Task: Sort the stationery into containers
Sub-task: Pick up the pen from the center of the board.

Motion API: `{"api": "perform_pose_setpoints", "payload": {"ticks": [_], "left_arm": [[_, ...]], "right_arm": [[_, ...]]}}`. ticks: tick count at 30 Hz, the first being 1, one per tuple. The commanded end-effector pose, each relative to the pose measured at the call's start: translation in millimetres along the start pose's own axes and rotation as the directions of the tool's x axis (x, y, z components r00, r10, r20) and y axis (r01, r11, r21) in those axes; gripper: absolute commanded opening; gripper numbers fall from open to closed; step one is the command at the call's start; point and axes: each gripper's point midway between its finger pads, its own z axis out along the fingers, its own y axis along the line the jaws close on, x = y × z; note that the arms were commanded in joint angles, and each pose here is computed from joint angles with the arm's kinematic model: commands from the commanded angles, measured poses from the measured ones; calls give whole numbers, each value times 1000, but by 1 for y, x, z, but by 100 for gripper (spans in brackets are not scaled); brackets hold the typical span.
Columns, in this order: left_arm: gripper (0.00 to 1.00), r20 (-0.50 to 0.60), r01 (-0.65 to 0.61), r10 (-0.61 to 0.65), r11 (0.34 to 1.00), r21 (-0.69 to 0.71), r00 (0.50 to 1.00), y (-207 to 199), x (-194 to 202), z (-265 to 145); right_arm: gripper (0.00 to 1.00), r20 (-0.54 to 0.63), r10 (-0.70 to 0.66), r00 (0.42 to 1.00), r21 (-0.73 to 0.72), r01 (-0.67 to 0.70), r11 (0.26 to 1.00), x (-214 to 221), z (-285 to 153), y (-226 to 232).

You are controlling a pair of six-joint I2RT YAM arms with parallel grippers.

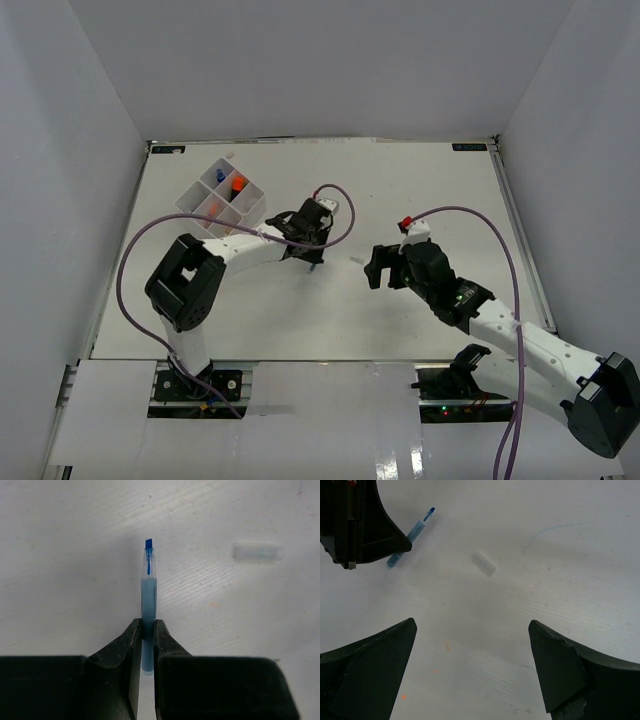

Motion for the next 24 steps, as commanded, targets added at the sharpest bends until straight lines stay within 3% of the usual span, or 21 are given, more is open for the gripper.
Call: {"api": "perform_pose_setpoints", "payload": {"ticks": [1,8,12,14,20,24], "left_arm": [[0,194,-7,-2,999,45,981,0,-49,-48],[0,443,-62,-24,982,179,896,-15,-88,-117],[0,573,-185,-8,943,277,819,-33,-97,-164],[0,588,-222,8,930,293,809,-35,-89,-170],[0,701,-332,3,882,334,713,-47,-88,-205],[0,725,-372,-2,857,356,689,-54,-85,-216]], "right_arm": [[100,117,6,993,-124,8,992,-52,-3,32],[93,212,32,977,-284,30,958,-96,-8,72],[91,275,51,960,-366,56,929,-125,-16,94],[89,297,62,953,-381,59,923,-134,-18,98],[79,366,100,925,-461,88,883,-162,-31,119],[75,364,99,926,-488,100,867,-168,-31,127]]}}
